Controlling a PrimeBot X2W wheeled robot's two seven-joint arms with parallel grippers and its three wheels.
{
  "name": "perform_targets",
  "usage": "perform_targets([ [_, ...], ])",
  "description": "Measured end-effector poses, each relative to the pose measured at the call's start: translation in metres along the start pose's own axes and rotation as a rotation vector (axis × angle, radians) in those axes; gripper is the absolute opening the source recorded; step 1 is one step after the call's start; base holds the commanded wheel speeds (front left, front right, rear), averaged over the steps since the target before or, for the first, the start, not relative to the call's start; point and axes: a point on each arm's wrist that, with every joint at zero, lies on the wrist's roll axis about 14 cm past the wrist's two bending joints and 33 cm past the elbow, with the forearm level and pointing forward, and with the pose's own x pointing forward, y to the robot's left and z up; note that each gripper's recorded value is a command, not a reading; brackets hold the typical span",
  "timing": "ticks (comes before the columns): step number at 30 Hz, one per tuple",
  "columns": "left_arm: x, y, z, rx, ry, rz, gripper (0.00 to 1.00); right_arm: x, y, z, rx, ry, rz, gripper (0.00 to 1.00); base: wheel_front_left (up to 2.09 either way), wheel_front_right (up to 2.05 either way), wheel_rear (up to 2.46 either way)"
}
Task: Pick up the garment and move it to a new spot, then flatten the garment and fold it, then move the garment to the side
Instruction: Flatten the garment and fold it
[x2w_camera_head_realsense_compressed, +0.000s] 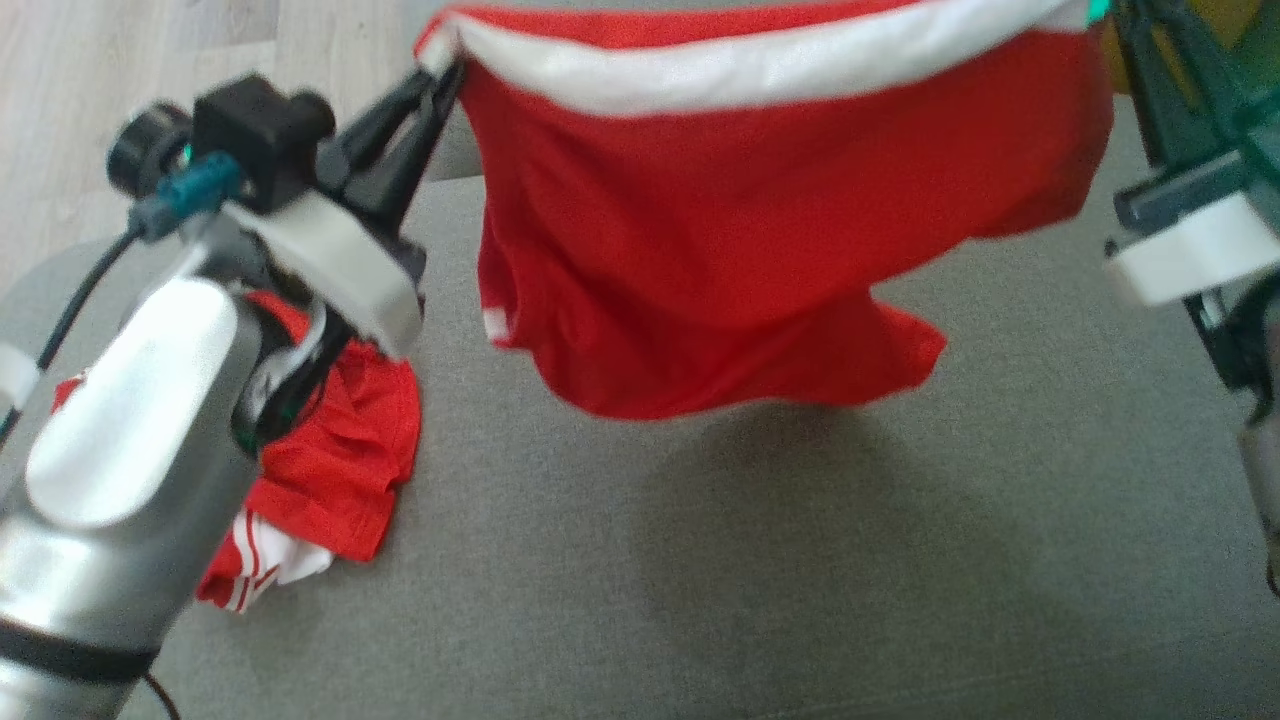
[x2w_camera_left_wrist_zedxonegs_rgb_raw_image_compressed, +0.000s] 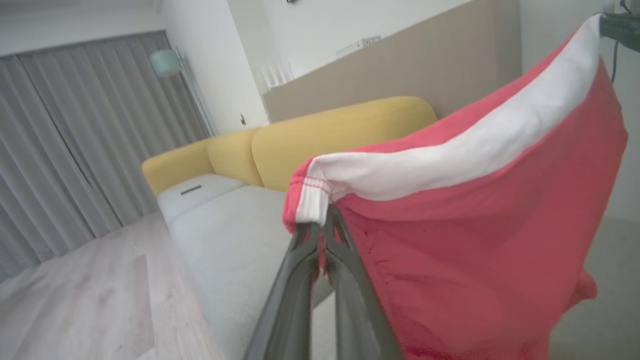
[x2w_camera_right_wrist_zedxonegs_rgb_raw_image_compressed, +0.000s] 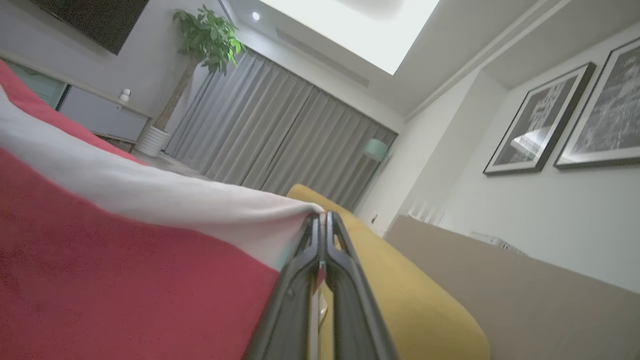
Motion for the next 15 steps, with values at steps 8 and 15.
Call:
perform_targets([
  [8, -0.007, -0.004, -0.027, -0.031, 0.109, -0.040, 0.00, -0.003, 0.007, -0.029, 0.012, 0.122, 0.048, 0.00, 0.00, 0.00, 0.00],
  [15, 0.047, 0.035, -0.043, 0.005, 0.114, -0.050, 0.00, 0.057, 0.007, -0.062, 0.001, 0.161, 0.080, 0.00, 0.00, 0.00, 0.00],
])
